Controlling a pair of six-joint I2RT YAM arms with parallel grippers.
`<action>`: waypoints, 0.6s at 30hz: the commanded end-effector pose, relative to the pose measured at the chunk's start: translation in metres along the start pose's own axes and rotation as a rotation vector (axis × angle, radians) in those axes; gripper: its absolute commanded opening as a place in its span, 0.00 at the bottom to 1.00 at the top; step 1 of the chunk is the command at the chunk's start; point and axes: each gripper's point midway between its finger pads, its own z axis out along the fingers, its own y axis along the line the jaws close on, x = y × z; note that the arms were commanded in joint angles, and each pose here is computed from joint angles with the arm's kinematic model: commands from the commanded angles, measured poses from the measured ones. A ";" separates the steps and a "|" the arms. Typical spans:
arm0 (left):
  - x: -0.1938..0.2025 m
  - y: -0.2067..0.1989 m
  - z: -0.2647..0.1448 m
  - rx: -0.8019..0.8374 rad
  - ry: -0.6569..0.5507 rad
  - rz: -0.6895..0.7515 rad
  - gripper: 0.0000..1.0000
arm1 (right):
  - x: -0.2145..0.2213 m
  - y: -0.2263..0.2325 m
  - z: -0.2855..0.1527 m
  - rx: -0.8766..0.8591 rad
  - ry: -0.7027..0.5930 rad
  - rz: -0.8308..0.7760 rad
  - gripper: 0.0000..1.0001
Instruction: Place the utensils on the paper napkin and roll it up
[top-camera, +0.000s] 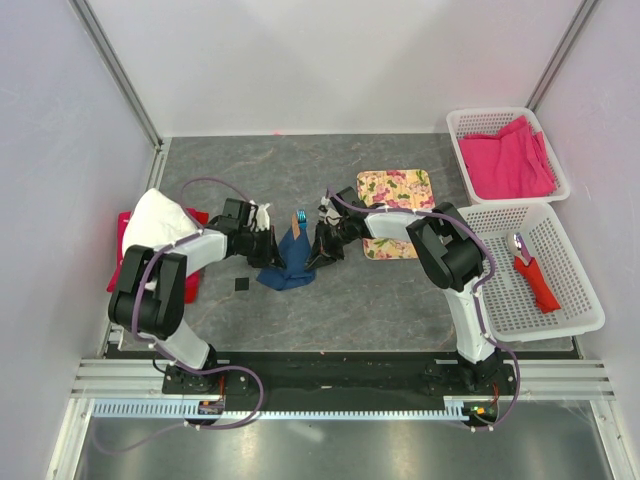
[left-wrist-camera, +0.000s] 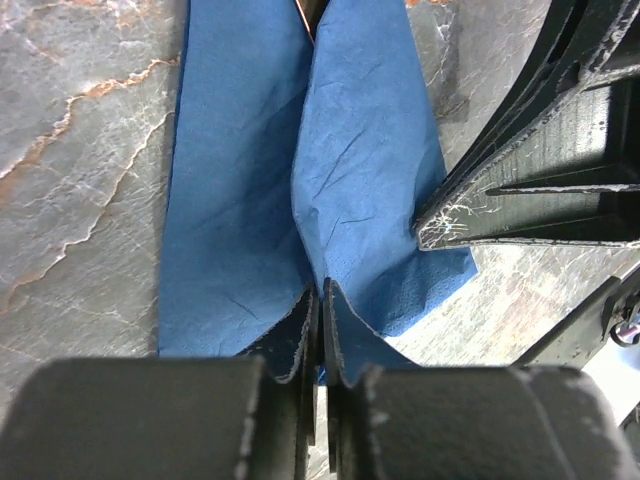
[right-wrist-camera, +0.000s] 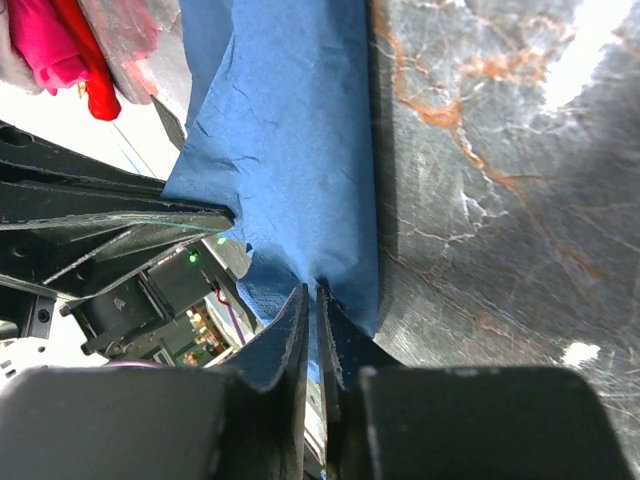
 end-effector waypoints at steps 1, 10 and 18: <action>-0.021 -0.003 -0.013 -0.030 -0.062 0.085 0.02 | -0.004 0.013 -0.004 -0.011 -0.011 -0.051 0.15; -0.011 0.014 -0.007 -0.097 -0.017 0.077 0.02 | -0.005 0.030 -0.017 -0.045 -0.018 -0.098 0.21; -0.008 0.018 -0.001 -0.102 0.013 0.063 0.02 | -0.015 0.047 -0.021 -0.072 -0.043 -0.124 0.20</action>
